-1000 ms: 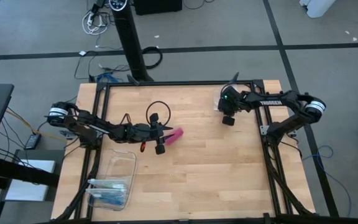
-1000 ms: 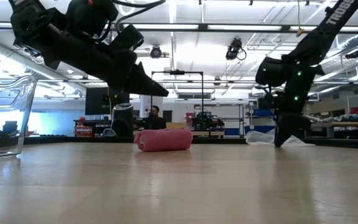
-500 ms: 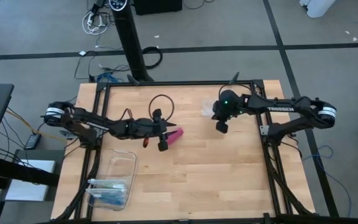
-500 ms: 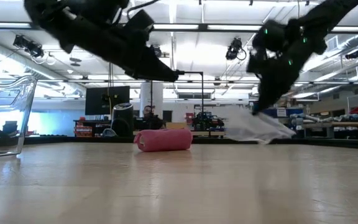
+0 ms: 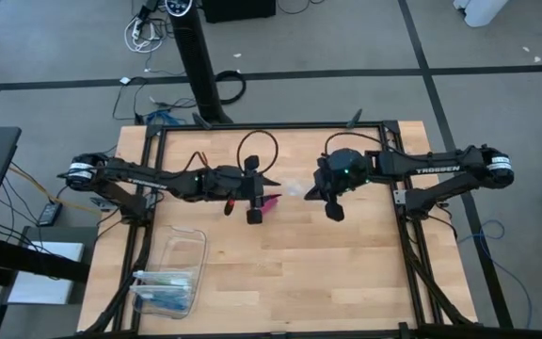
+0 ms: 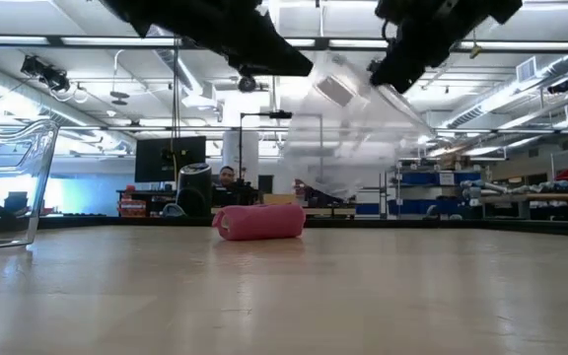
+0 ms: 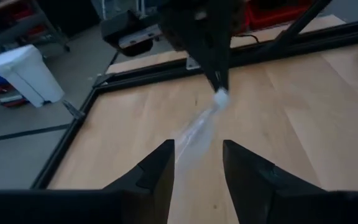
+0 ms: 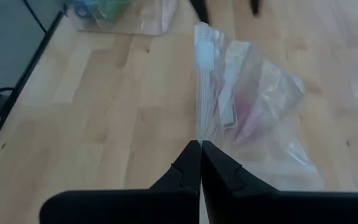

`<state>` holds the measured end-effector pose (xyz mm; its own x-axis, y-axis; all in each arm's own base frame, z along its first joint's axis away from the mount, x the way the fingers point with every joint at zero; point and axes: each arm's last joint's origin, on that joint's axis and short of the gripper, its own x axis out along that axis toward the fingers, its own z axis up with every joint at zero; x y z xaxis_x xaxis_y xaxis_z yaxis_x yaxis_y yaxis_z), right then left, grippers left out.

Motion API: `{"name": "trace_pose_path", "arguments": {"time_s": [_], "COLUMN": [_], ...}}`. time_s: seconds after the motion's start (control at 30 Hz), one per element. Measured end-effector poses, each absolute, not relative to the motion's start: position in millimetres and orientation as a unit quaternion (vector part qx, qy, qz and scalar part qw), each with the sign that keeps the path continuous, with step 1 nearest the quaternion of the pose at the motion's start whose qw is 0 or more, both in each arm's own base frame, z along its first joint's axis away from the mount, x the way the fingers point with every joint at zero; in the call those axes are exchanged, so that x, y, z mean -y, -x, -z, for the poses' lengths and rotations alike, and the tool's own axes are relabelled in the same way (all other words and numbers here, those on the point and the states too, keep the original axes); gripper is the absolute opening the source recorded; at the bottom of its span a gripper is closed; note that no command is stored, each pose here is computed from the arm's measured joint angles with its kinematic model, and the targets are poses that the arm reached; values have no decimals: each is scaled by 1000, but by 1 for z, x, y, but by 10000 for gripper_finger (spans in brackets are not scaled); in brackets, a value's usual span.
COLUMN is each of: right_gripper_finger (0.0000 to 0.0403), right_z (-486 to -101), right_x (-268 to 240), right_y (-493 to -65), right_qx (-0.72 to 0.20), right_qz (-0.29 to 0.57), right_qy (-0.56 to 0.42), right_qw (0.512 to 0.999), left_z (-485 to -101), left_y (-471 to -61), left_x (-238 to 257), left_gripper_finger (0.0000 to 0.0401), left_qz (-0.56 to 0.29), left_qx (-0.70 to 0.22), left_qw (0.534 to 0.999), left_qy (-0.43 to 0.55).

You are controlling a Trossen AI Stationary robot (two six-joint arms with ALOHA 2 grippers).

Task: Roll bandage
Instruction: Put the rolled pink bandage into the transparent zip bag

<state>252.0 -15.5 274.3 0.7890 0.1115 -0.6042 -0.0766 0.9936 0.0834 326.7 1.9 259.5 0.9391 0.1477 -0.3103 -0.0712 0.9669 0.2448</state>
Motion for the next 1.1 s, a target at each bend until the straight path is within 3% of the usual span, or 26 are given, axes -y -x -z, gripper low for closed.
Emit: {"name": "trace_pose_path", "arguments": {"time_s": [0.77,1.1], "right_gripper_finger": [2,1], "right_z": [-282,-283], "right_x": [-1,-2], "right_y": [-257,-258], "right_qx": [-300,-295], "right_qz": [-71,-78], "right_qy": [-40,-45], "right_qw": [951,951], "left_z": [-264,-264], "left_y": [-329,-329], "left_x": [1,2], "left_gripper_finger": [142,110], "left_qz": [-9,5], "left_qx": [-152,-148], "left_qw": [983,986], "left_qy": [-104,-78]}}
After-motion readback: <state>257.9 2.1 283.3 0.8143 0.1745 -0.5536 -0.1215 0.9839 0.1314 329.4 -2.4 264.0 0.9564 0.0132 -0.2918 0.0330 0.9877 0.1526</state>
